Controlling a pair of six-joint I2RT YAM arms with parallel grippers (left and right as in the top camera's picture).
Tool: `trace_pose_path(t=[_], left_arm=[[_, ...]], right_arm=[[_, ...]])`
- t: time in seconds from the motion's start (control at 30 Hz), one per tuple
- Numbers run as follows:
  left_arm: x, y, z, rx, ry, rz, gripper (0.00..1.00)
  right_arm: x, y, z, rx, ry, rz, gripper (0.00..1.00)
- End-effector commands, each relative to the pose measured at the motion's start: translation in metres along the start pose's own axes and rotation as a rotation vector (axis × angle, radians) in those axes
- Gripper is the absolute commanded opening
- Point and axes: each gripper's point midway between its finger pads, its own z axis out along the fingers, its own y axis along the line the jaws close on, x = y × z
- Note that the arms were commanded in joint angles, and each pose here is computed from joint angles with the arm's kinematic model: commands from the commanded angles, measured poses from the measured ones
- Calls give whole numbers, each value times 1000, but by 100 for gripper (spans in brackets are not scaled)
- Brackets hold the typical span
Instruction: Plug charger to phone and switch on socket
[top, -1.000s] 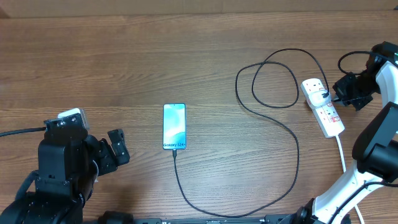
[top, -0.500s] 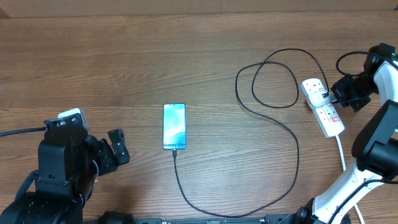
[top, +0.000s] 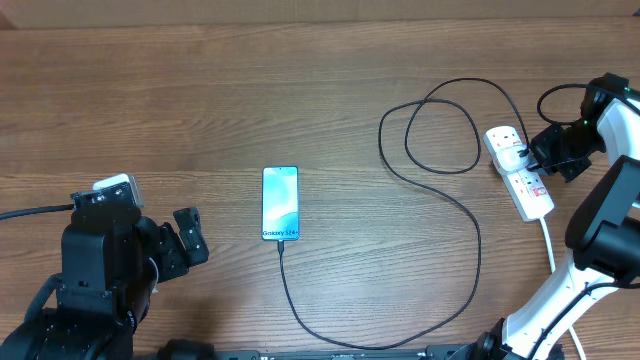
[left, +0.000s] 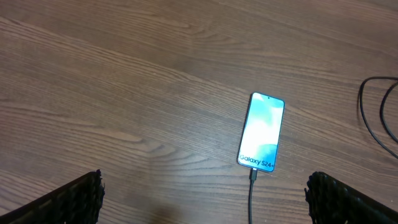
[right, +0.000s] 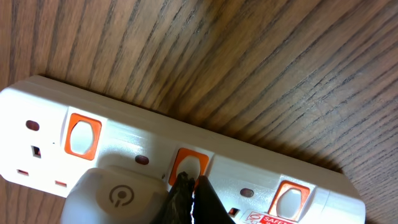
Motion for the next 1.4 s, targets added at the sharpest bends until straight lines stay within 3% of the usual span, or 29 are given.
trace_pose_path(t=[0.0,0.47,0.73,0.87,1.07,1.23,1.37], left_arm=[[0,3,1,-18,-1,-5,100],[0,3,1,-18,-1,-5,100],[0,3,1,-18,-1,-5,100],[0,3,1,-18,-1,-5,100],[0,3,1,-18,-1,-5,100],[0,3,1,-18,-3,-6,100],[1,4,-4,-9,-22,-11,100]], right_arm=[[7,1,10,7,32,-13,4],[18,-10,31,25,61,-7,4],[26,-12,16,41,85,-2,4],[25,-7,-23,5,2,-10,4],[25,-22,-116,13,-272,65,4],[48,-19,-215,-158,-541,45,4],[84,-5,-308,-425,-788,-24,4]])
